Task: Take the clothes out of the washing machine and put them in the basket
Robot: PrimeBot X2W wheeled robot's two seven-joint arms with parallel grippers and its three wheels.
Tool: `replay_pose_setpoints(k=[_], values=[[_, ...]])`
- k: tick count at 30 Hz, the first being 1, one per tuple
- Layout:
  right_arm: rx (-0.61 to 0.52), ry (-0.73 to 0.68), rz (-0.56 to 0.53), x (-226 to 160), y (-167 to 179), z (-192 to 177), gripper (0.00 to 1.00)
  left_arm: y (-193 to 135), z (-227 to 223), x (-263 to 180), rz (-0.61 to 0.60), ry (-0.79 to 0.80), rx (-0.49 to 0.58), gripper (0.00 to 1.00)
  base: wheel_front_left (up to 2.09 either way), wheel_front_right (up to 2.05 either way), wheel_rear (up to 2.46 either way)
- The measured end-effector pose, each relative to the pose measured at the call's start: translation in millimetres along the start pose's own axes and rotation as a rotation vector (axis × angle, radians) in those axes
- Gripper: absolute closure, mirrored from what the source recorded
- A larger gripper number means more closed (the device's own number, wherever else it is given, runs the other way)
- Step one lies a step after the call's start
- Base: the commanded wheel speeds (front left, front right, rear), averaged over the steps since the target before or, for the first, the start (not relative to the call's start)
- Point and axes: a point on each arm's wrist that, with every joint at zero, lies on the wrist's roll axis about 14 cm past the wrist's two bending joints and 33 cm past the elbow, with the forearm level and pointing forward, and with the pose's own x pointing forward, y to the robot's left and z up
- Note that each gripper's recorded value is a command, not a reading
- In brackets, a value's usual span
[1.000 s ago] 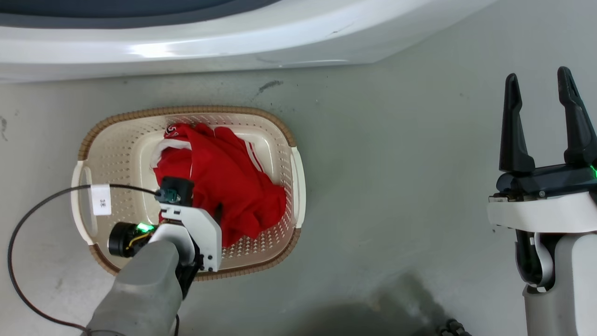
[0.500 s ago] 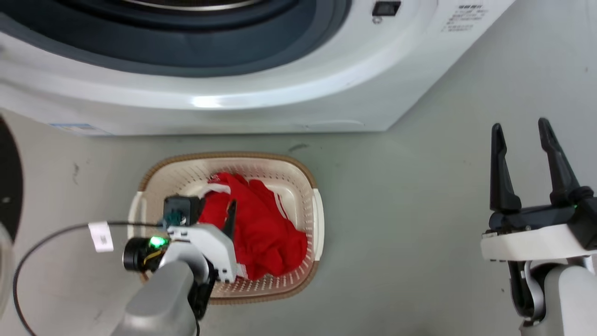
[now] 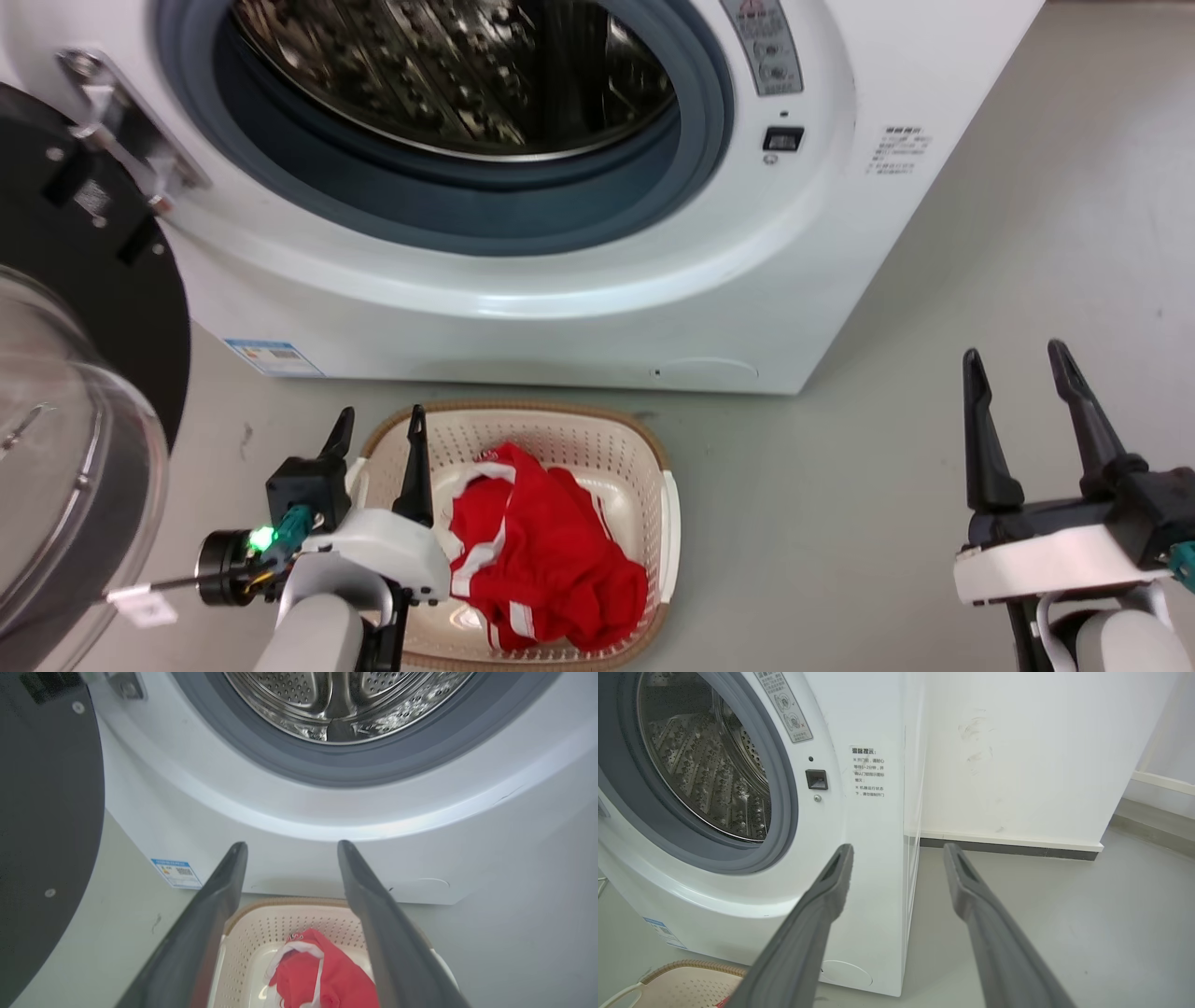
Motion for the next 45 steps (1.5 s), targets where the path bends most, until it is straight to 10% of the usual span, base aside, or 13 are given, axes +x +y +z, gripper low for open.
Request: replay_pose_setpoints(k=[16,42,43,45], values=[[0.007,-0.065,0.023,-38.8,11.5,32.3,0.00,17.3,87.4,-74.3,0.105,-0.323,0.051,0.00,0.00,0.00,0.00],[0.026,-0.077,-0.009,-71.6,4.9,38.4,0.00,10.4,92.9,-100.8,0.077,-0.364,0.089,0.00,0.00,0.00,0.00],[0.026,-0.077,-0.010,-71.7,4.8,38.7,1.00,10.9,92.7,-100.9,0.079,-0.363,0.090,1.00,0.00,0.00,0.00],[0.028,-0.061,-0.010,-73.1,5.0,33.6,1.00,11.1,86.7,-100.6,0.080,-0.344,0.091,1.00,0.00,0.00,0.00]])
